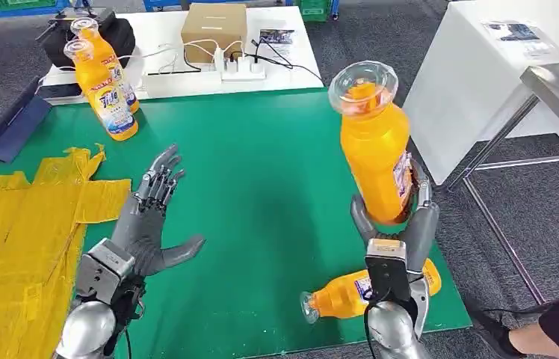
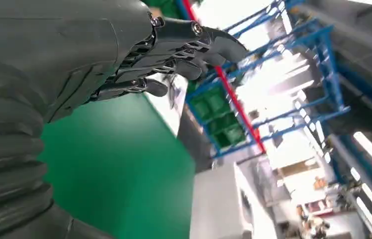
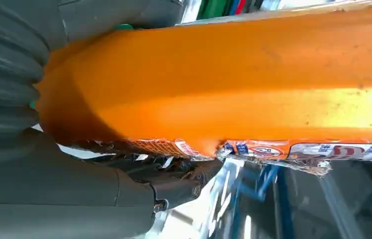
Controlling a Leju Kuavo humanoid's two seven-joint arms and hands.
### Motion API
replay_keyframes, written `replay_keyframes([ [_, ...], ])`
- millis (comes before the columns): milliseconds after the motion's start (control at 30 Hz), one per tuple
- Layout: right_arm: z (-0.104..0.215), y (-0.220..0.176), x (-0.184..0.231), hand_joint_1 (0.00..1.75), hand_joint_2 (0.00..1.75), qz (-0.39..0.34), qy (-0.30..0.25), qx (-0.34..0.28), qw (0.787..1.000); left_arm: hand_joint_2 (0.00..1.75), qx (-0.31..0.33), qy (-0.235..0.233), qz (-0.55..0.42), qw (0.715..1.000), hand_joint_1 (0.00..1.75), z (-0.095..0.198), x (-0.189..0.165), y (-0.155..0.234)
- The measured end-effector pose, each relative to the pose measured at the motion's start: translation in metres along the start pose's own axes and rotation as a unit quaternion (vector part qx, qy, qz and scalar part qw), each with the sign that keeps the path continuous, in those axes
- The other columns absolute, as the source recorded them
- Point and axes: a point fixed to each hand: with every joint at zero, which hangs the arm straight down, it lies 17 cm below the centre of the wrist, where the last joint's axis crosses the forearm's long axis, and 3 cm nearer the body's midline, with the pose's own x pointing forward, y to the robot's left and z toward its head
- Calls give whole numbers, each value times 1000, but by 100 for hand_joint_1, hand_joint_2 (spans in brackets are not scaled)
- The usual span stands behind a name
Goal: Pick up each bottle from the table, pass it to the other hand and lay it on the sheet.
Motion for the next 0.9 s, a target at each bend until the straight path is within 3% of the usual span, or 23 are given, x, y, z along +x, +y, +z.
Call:
replay_keyframes([
  [33, 2, 14, 6, 175, 175, -17, -3, 27, 999, 175, -6, 3, 6, 1000, 0, -1, -2, -3],
  [67, 6, 27, 11, 164, 175, -32, -6, 54, 998, 175, -10, 4, 9, 1000, 0, -2, -4, -5],
  [100, 9, 45, 18, 173, 175, -48, -12, 89, 995, 175, -16, 4, 13, 1000, 0, -3, -4, -8],
  [233, 28, 104, 44, 175, 175, -76, -51, 190, 978, 175, -45, -3, 19, 999, 0, -9, -2, -23],
  [500, 71, 188, 58, 175, 175, -98, -59, 317, 941, 175, -83, -12, 49, 995, 0, -14, 4, -53],
  [900, 98, 224, 53, 175, 175, -99, -50, 373, 921, 175, -91, -13, 61, 994, 0, -12, 4, -60],
])
